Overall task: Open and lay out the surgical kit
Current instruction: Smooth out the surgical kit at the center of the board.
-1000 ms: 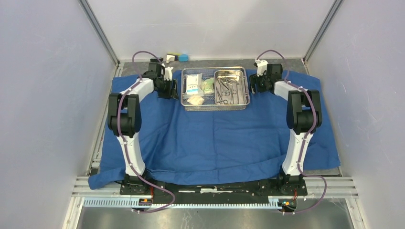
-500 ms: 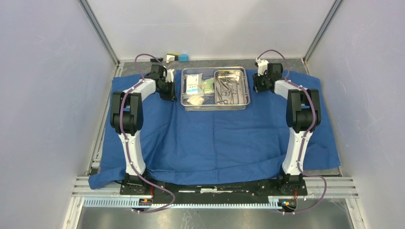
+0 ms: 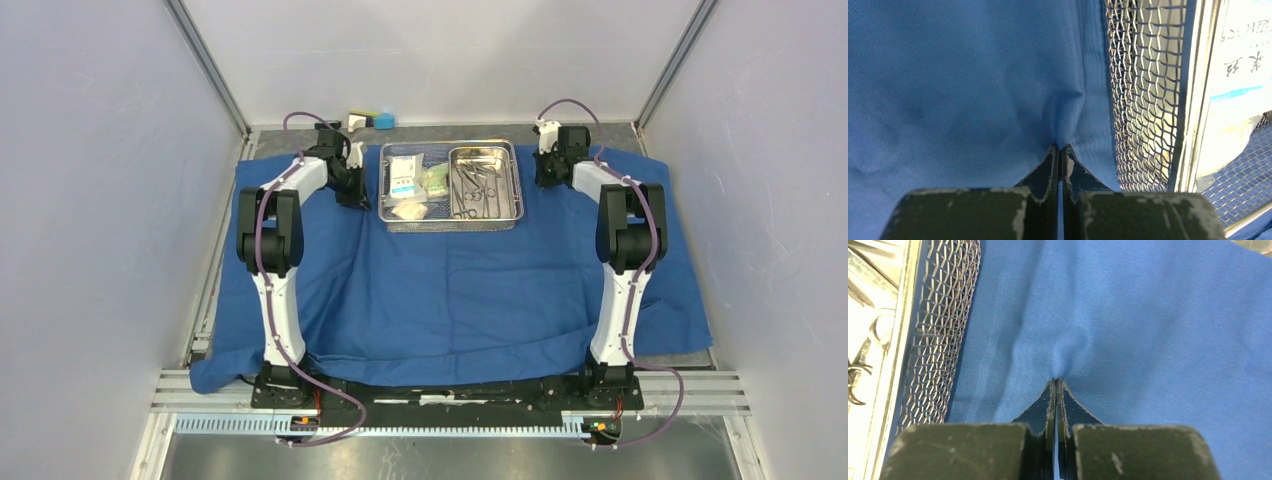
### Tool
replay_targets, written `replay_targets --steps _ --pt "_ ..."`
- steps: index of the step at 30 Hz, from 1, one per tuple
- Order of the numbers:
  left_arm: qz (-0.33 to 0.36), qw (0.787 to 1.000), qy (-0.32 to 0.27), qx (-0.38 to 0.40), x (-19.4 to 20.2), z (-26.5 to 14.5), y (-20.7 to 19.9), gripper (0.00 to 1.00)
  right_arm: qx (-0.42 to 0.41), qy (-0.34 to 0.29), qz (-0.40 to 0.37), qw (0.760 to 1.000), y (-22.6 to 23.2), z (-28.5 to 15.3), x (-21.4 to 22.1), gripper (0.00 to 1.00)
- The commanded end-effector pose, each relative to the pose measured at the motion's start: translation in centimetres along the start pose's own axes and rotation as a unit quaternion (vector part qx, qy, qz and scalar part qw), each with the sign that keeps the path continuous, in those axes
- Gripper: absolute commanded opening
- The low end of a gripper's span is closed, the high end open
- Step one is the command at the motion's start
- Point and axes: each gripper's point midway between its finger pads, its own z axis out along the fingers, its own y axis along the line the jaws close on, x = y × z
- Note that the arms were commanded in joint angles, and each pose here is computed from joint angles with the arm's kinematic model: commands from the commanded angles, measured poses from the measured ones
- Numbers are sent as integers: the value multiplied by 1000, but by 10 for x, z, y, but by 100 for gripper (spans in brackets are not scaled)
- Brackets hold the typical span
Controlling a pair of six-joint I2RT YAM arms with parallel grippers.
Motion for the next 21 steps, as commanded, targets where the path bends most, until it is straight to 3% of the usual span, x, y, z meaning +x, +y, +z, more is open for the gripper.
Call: replay_targets --steps 1,21 --pt "-26 999 -41 -5 -28 7 8 2 17 9 -1 1000 -7 12 3 0" --pt "-64 996 -67 -14 -61 8 23 2 59 7 -9 998 -28 23 -19 0"
